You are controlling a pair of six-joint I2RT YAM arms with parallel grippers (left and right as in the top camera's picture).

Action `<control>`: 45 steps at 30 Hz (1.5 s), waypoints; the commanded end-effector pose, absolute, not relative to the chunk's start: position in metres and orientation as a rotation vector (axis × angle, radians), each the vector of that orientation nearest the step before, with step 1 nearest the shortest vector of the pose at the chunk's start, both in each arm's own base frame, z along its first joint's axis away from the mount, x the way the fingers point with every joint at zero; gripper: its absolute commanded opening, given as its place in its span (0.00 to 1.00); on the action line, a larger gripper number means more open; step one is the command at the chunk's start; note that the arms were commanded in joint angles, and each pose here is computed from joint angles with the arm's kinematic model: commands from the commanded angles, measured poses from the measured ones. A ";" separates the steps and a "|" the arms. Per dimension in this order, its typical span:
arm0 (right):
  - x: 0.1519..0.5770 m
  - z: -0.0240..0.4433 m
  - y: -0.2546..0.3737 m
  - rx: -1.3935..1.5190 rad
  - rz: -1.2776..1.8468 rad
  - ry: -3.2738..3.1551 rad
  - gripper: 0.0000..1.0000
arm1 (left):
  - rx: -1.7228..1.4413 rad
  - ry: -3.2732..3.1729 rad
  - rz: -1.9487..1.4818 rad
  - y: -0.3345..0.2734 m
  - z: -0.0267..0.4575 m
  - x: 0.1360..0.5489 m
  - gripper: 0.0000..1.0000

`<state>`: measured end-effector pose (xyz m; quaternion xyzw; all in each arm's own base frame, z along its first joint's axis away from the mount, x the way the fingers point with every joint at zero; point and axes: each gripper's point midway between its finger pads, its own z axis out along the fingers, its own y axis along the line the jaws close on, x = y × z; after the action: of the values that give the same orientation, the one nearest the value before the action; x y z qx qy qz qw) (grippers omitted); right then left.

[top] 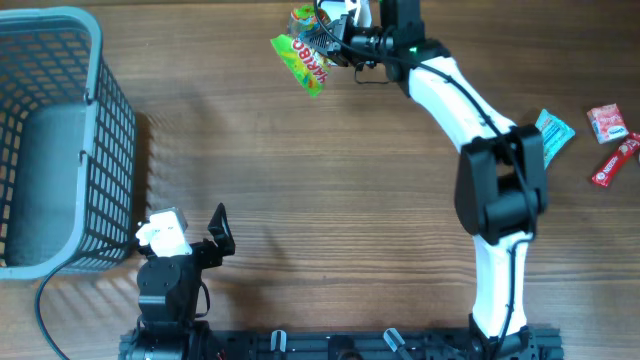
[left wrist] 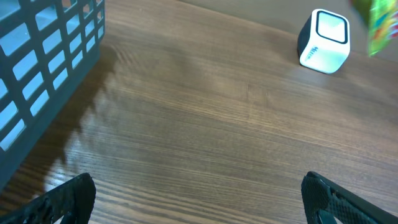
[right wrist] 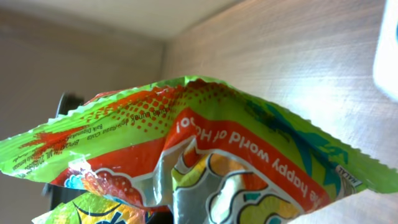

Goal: Scan the item barcode
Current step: 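Lift the Haribo bag and hold it before the scanner, then carry the Haribo bag to the right edge and release it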

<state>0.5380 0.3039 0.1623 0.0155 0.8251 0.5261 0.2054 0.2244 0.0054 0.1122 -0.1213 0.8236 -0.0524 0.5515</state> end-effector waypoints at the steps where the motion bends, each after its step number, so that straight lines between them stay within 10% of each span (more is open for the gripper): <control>1: 0.577 0.140 0.297 0.267 1.398 2.284 0.05 | -0.313 1.946 -0.115 0.009 0.111 0.224 1.00; 23: 0.640 0.121 0.286 0.736 1.369 2.141 0.05 | -0.313 1.946 -0.115 0.009 0.111 0.224 1.00; 31: 0.628 0.184 0.277 0.551 1.577 2.175 0.05 | -0.313 1.946 -0.115 0.009 0.111 0.224 1.00; 40: 0.588 0.249 0.050 0.780 0.888 2.274 0.05 | -0.313 1.946 -0.115 0.009 0.111 0.224 1.00; 45: 0.558 0.199 -0.105 0.994 0.429 2.327 0.05 | -0.313 1.946 -0.115 0.009 0.111 0.224 1.00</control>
<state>0.5689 -0.0294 0.2210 0.3680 0.8499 0.2762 0.2567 0.2243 0.0055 0.1120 -0.1230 0.8237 -0.0532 0.5509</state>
